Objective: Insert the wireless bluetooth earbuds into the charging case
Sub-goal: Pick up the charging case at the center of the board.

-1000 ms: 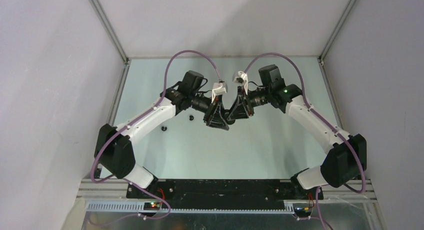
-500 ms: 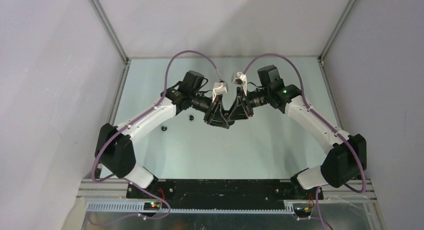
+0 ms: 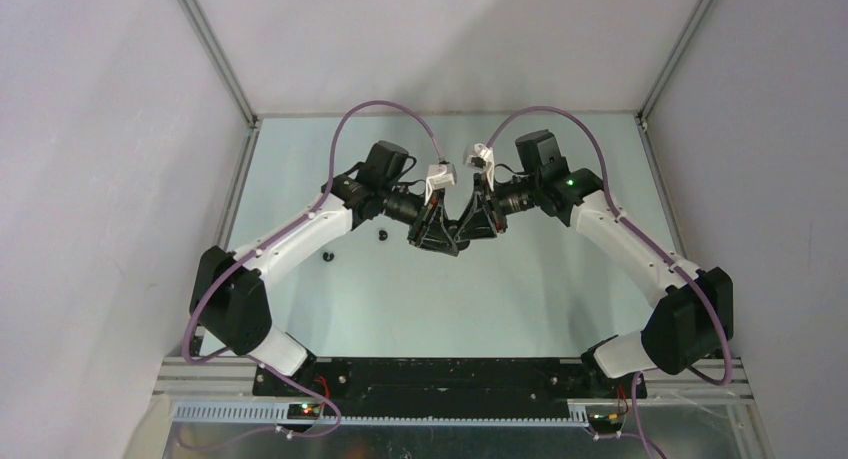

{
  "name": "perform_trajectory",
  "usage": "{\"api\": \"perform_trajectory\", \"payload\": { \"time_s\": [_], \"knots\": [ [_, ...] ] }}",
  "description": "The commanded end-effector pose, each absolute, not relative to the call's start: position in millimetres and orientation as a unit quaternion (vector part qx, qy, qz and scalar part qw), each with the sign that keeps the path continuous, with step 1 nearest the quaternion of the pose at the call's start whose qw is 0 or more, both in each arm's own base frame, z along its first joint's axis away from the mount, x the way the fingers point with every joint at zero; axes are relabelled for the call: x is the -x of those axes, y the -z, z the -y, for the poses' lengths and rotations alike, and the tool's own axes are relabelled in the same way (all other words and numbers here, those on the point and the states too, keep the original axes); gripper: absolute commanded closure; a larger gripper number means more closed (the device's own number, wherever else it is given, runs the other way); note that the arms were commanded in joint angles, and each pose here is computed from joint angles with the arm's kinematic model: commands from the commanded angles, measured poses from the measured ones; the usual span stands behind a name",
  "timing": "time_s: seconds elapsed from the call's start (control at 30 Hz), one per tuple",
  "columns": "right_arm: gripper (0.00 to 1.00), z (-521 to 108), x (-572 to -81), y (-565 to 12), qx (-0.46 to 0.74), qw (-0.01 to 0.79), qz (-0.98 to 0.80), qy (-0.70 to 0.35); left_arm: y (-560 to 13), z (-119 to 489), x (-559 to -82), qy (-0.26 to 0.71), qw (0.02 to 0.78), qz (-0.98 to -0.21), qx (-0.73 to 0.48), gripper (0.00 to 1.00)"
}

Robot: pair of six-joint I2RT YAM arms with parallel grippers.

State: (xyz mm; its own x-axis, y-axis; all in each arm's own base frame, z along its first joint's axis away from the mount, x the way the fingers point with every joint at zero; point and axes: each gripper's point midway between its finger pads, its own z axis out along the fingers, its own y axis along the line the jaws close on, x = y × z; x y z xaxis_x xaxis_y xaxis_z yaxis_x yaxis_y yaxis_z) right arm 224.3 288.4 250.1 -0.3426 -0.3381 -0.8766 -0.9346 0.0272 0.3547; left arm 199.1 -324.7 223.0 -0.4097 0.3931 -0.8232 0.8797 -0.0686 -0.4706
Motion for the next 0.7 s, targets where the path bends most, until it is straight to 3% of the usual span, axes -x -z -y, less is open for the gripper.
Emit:
{"api": "perform_trajectory", "payload": {
  "time_s": [0.0, 0.33, 0.67],
  "knots": [
    [0.67, -290.0, -212.6, -269.4, 0.505, 0.310, -0.616, -0.519, -247.7, 330.8, -202.7, 0.541, 0.257, -0.618, -0.509, 0.90],
    [0.49, -277.5, -213.3, -280.3, 0.486, 0.301, -0.604, -0.555, -248.6, 329.9, -201.6, 0.540, 0.259, -0.616, -0.511, 0.91],
    [0.51, -276.9, -213.7, -263.4, 0.492, 0.284, -0.606, -0.557, -256.8, 327.2, -194.6, 0.547, 0.260, -0.604, -0.518, 0.91]
  ]
}}
